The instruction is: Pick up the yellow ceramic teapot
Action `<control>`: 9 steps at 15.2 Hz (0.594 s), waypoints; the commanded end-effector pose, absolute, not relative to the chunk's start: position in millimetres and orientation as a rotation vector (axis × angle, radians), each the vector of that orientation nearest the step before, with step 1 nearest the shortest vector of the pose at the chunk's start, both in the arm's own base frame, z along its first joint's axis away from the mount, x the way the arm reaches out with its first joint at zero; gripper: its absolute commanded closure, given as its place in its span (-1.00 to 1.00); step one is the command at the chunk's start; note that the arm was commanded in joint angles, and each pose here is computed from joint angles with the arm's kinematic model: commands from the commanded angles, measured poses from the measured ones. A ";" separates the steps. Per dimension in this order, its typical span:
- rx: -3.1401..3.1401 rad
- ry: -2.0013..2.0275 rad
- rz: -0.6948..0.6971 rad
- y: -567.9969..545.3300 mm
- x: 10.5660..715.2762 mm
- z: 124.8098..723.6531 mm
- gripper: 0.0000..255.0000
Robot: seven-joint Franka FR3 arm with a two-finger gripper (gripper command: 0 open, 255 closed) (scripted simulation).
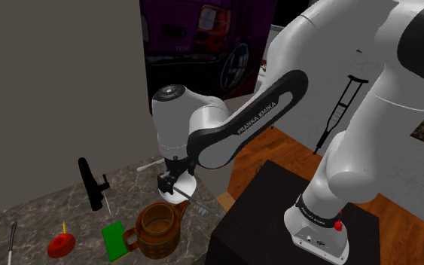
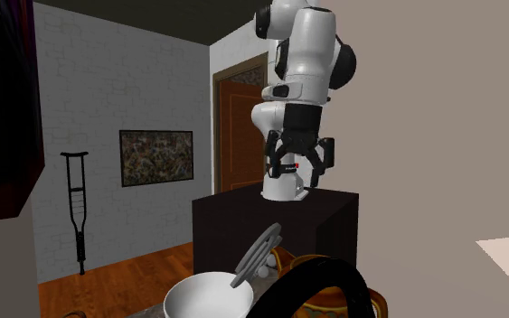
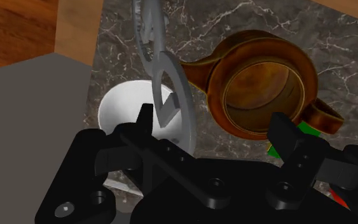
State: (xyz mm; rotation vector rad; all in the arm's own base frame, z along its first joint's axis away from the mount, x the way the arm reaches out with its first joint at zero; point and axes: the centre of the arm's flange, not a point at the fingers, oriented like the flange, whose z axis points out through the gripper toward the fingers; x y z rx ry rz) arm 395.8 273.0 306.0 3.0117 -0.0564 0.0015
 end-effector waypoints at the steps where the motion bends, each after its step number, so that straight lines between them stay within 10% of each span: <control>1: 3.015 -0.049 -0.001 292.8 403.9 287.0 -1.00; 9: 3.019 -0.012 -0.016 364.3 422.4 211.7 -1.00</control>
